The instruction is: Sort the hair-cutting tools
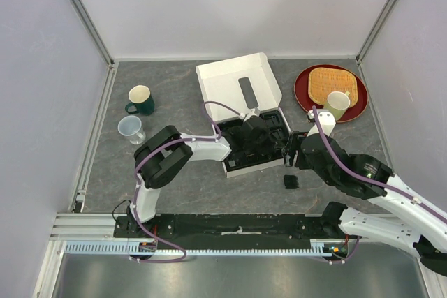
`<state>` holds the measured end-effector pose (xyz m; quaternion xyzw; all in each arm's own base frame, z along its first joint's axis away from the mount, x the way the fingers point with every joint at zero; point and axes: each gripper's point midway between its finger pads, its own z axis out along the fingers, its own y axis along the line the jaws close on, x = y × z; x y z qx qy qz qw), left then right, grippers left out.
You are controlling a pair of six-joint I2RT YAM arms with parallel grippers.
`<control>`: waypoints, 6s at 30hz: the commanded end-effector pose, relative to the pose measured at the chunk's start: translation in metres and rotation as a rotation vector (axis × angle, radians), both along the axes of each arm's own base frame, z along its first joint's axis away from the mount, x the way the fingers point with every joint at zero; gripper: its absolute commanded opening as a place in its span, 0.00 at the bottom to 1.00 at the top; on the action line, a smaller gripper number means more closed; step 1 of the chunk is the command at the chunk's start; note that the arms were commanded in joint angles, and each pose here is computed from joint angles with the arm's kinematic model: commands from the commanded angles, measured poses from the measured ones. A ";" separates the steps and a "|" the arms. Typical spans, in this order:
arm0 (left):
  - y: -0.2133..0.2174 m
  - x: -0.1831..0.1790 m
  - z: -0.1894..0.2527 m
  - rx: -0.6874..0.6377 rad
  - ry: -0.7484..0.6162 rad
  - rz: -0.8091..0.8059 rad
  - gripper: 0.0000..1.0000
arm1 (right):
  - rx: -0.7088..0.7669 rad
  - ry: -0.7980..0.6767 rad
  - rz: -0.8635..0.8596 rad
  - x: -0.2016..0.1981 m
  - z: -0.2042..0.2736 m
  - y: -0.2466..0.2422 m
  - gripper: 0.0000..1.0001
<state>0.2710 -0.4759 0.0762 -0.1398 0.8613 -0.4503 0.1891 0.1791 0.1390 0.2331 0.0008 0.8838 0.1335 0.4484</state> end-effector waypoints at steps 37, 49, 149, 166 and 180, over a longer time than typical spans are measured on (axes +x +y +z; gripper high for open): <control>0.090 -0.011 0.016 0.159 -0.053 -0.005 0.35 | -0.183 0.183 -0.080 0.095 -0.100 0.006 0.24; 0.104 -0.007 0.006 0.157 -0.041 -0.043 0.35 | -0.188 0.320 -0.068 0.120 -0.157 0.000 0.12; 0.017 -0.124 -0.018 -0.083 -0.005 -0.213 0.53 | 0.201 0.542 -0.333 -0.005 -0.208 -0.031 0.44; 0.017 -0.130 -0.007 0.108 -0.270 -0.077 0.53 | 0.259 0.523 -0.309 -0.013 -0.200 -0.026 0.43; 0.036 -0.144 -0.036 0.106 -0.166 0.018 0.54 | 0.284 0.620 -0.237 -0.031 -0.215 -0.014 0.41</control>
